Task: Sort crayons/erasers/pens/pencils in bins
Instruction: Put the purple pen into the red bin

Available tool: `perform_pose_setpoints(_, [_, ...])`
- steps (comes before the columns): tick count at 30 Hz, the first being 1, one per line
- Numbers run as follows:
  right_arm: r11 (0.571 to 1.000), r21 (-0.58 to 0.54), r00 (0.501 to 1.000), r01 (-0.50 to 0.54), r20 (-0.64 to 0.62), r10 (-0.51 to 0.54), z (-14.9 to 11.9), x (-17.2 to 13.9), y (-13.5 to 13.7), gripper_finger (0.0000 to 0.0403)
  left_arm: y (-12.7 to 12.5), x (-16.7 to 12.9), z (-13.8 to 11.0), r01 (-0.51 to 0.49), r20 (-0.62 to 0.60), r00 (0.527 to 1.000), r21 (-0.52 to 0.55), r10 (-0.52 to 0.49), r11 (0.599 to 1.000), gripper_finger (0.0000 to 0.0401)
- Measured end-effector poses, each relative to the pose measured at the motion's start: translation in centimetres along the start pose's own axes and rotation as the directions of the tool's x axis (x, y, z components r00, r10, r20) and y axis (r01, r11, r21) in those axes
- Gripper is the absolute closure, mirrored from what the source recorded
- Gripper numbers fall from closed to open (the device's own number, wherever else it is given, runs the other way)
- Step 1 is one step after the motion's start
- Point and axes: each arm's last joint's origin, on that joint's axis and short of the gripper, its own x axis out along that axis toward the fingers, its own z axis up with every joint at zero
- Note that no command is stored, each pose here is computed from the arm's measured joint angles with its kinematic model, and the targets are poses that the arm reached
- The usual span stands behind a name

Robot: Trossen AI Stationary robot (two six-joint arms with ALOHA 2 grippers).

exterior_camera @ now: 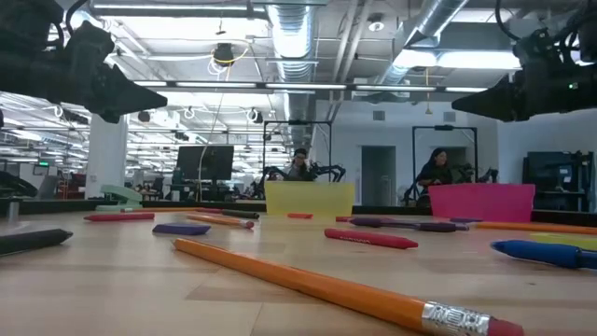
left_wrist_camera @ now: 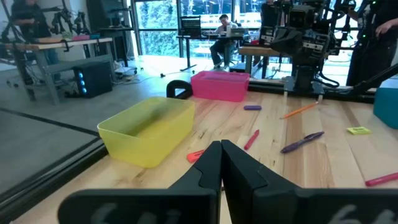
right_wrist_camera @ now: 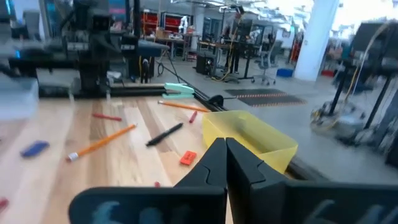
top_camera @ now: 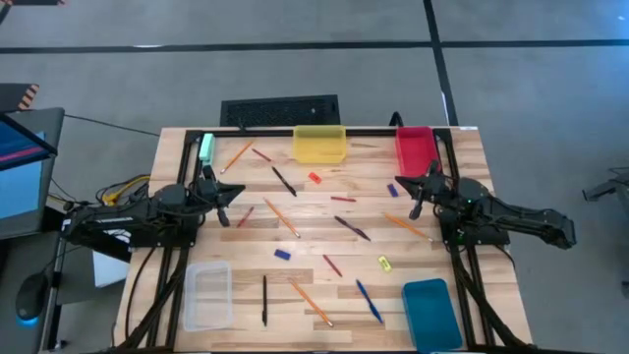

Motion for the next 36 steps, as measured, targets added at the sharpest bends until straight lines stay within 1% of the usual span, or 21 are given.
perform_pose_setpoints(1, [1.0,0.021,1.0,0.0,0.004,0.0,0.0,0.0,0.0,0.0386,0.0,0.0,0.0,0.0,0.0,1.0,0.0,0.0,1.0,0.0401])
perform_pose_setpoints(3, [1.0,0.027,1.0,0.001,0.014,-0.001,0.1,0.0,0.0,0.0386,0.0,0.0,0.0,0.0,0.0,1.0,0.0,0.0,1.0,0.0401])
perform_pose_setpoints(6, [0.999,0.042,0.998,0.003,0.067,-0.006,0.7,0.0,-0.1,0.0386,0.0,0.0,0.0,0.0,0.0,1.0,0.0,0.0,1.0,0.0401])
perform_pose_setpoints(9, [0.995,0.099,0.993,-0.003,0.12,-0.009,1.2,-0.1,-0.1,0.0386,0.0,0.0,0.0,0.0,0.0,1.0,0.0,0.0,1.0,0.0401])
perform_pose_setpoints(10, [0.995,0.101,0.991,-0.025,0.136,0.011,1.4,-0.1,-0.1,0.0386,0.0,0.0,0.0,0.0,0.0,1.0,0.0,0.0,1.0,0.0401])
perform_pose_setpoints(12, [0.991,0.057,0.98,-0.125,0.163,0.114,1.8,-0.2,0.2,0.0387,0.0,0.0,0.0,0.0,0.0,1.0,0.0,0.0,1.0,0.0401])
perform_pose_setpoints(13, [0.985,0.038,0.966,-0.167,0.205,0.156,2.3,-0.3,0.4,0.039,0.0,0.0,0.0,0.0,0.0,1.0,0.0,0.0,1.0,0.0401])
perform_pose_setpoints(15, [0.982,0.015,0.945,-0.191,0.274,0.179,3.4,-0.6,0.5,0.0398,0.0,0.0,0.0,0.0,0.0,1.0,0.0,0.0,1.0,0.0401])
perform_pose_setpoints(16, [0.982,-0.004,0.942,-0.191,0.28,0.184,3.7,-0.6,0.5,0.0399,0.0,0.0,0.0,-0.001,0.0,1.0,0.0,0.001,1.0,0.0401])
perform_pose_setpoints(20, [0.991,-0.035,0.972,-0.127,0.197,0.131,3.0,-0.1,0.6,0.04,0.0,0.0,0.0,0.0,0.0,1.0,0.0,0.0,1.0,0.0401])
perform_pose_setpoints(25, [0.999,-0.009,0.997,-0.049,0.059,0.049,1.9,1.1,0.7,0.04,0.0,0.0,0.0,0.0,0.0,1.0,0.0,0.0,1.0,0.0401])
perform_pose_setpoints(30, [1.0,0.008,0.997,0.024,-0.07,-0.023,1.4,2.3,0.8,0.0401,0.0,0.0,0.0,0.0,0.0,1.0,0.0,0.0,1.0,0.0401])
perform_pose_setpoints(36, [1.0,0.003,0.988,0.024,-0.156,-0.023,2.9,4.2,1.2,0.0402,0.0,0.0,0.0,0.0,0.0,1.0,0.0,0.0,1.0,0.0401])
